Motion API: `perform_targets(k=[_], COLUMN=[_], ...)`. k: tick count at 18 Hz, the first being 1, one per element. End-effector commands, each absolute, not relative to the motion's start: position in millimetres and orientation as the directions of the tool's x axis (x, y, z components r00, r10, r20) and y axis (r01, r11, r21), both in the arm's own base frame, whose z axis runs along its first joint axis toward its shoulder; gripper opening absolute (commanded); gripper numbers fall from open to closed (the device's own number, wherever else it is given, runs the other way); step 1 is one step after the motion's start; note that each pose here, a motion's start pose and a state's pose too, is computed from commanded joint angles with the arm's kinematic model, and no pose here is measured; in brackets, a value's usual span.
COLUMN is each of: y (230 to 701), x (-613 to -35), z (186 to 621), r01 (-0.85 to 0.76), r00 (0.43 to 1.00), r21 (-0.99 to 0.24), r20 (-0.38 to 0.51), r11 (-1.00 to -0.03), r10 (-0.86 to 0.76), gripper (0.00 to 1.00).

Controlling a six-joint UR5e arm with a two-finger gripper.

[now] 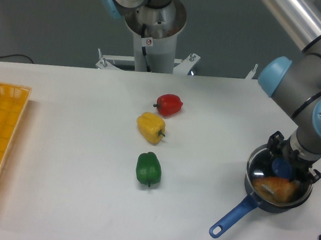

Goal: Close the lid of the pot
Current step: 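Lower the glass lid onto the saucepan rim, then hold the lid seated on the saucepan, adjusting it slightly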

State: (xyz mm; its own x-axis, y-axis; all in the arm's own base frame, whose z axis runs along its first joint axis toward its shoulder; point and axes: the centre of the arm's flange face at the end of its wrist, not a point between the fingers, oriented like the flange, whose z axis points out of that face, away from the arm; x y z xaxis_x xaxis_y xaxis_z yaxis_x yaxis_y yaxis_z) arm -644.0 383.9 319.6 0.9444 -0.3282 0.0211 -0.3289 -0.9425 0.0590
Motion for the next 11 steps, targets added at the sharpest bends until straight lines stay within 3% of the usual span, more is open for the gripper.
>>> perform_targets(k=[11], y=[383.7], x=[-649.1], z=[313.0], r01=[-0.319], r00=[0.948], r21=[0.079], r20=[0.026], r11=[-0.944], r10=[-0.318], gripper=[0.53])
